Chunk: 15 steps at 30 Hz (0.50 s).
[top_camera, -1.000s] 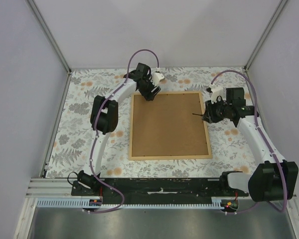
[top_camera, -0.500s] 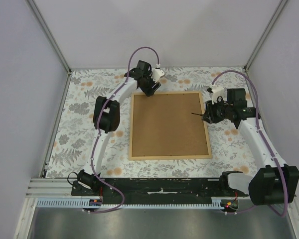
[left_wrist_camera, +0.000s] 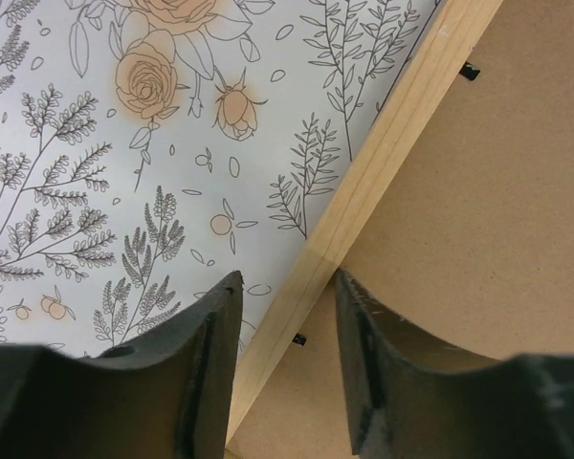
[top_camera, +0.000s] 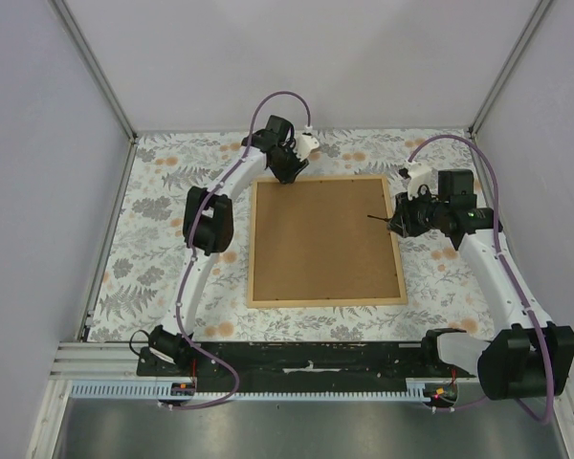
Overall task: Take the photo out of the frame
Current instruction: Adjust the photo frame at the center of the board.
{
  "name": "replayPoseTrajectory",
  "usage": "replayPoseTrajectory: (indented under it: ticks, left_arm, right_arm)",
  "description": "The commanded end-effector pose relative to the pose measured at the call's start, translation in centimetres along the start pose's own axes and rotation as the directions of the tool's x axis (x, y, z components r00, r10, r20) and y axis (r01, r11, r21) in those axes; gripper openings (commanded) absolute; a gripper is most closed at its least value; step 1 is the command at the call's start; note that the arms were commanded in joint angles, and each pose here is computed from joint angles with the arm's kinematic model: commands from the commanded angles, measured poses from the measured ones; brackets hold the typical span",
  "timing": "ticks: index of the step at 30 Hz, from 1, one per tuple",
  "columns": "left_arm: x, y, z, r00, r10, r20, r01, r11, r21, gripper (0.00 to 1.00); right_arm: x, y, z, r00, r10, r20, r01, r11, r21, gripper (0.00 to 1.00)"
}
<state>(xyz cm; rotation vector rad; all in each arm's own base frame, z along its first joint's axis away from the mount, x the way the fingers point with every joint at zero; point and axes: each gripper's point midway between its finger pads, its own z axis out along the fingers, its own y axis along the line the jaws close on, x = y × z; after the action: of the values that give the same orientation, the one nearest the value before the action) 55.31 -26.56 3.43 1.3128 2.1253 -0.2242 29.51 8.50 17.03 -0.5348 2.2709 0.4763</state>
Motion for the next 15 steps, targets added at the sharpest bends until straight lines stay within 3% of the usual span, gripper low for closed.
replayPoseTrajectory:
  ticks: [1,5,8,12,15]
  left_arm:
    - [9.6,-2.8,2.1,0.954,-0.037,-0.298,0.072,0.992,0.107,0.46]
    - [13.2,-2.3,1.7,0.909,-0.129,-0.397,0.167,0.984,0.063,0.35]
    - [13.7,-1.6,0.8,0.885,-0.26,-0.387,0.3,0.953,0.047,0.32]
    - [14.3,-0.1,-0.2,0.856,-0.355,-0.376,0.379,0.925,-0.01,0.26]
    - [15.6,0.8,-1.1,0.8,-0.458,-0.387,0.468,0.881,-0.076,0.02]
  right_arm:
    - [-1.4,0.6,-0.7,0.998,-0.024,0.066,0.025,1.0,-0.01,0.0]
    - [-1.7,0.9,-0.9,0.997,-0.022,0.077,0.024,1.0,-0.018,0.0]
    - [-1.8,1.0,-1.0,0.997,-0.022,0.08,0.024,1.0,-0.019,0.0]
    - [-2.0,1.1,-1.3,0.997,-0.021,0.078,0.023,0.999,-0.023,0.0]
    - [-2.3,1.4,-1.8,0.996,-0.025,0.09,0.027,0.999,-0.026,0.0]
